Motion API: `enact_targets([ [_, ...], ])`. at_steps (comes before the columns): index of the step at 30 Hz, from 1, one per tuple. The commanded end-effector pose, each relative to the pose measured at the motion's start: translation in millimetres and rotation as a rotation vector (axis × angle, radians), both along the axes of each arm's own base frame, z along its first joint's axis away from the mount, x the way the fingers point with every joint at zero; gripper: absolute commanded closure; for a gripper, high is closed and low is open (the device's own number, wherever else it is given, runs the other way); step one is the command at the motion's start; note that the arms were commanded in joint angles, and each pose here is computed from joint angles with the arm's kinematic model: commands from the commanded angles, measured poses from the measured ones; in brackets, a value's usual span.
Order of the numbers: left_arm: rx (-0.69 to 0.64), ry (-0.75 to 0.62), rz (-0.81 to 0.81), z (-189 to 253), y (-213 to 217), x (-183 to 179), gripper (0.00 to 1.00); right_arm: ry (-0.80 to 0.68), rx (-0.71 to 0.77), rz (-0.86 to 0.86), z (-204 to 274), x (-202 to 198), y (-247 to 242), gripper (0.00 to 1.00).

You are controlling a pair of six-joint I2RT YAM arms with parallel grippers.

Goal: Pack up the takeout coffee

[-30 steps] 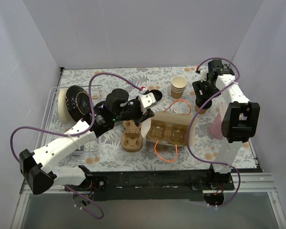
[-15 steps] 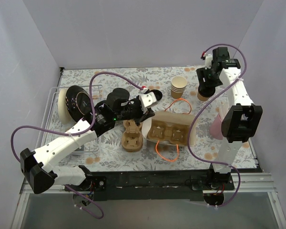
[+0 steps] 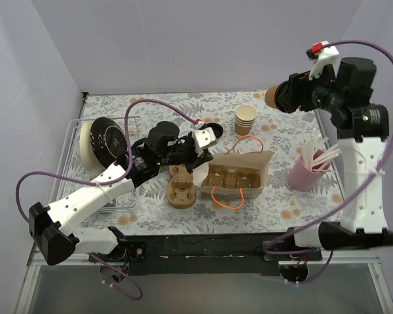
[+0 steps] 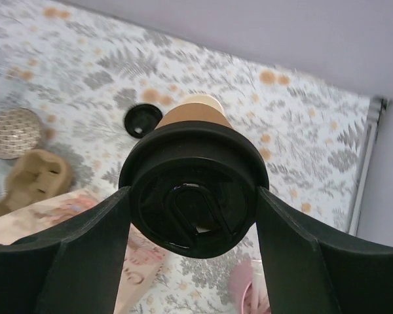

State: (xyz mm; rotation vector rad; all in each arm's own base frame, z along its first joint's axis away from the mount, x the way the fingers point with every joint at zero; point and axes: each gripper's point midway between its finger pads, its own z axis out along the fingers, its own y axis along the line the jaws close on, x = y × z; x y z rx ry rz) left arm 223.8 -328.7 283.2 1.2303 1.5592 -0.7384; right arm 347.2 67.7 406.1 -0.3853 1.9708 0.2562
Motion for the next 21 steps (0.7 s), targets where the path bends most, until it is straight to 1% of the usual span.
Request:
enact_targets([
  [1,0.047,0.034,-0.004,-15,6,-7,1.00,-0.169,0.093,0.235,48,-57,37,0.45],
  [2,0.049,0.036,-0.001,-15,6,-7,1.00,-0.220,0.089,0.262,61,-78,40,0.45],
  [3,0.053,0.041,0.001,-18,7,-7,1.00,-0.246,0.081,0.281,64,-88,42,0.45],
  [4,0.053,0.041,0.004,-19,8,-7,1.00,-0.279,0.092,0.330,68,-109,49,0.45],
  [6,0.060,0.038,0.017,-21,9,-5,1.00,-0.325,0.113,0.395,74,-129,58,0.45],
  [7,0.064,0.034,0.022,-20,9,-3,1.00,-0.353,0.128,0.436,74,-148,62,0.45],
  [8,0.069,0.035,0.028,-19,10,-3,1.00,-0.384,0.137,0.448,79,-155,63,0.44],
  [11,0.062,0.028,0.033,-11,9,-1,1.00,-0.409,0.153,0.513,81,-184,70,0.44],
  [13,0.056,0.027,0.038,-7,8,0,1.00,-0.394,0.167,0.573,75,-201,76,0.43],
  [15,0.059,0.027,0.053,-6,9,3,1.00,-0.338,0.194,0.631,56,-210,83,0.42],
  [16,0.053,0.023,0.060,-3,8,5,1.00,-0.322,0.208,0.669,49,-223,86,0.42],
  [17,0.046,0.025,0.065,-1,7,6,1.00,-0.277,0.213,0.682,31,-222,88,0.42],
  [21,0.039,0.018,0.058,8,1,10,1.00,-0.216,0.164,0.680,-6,-235,83,0.41],
])
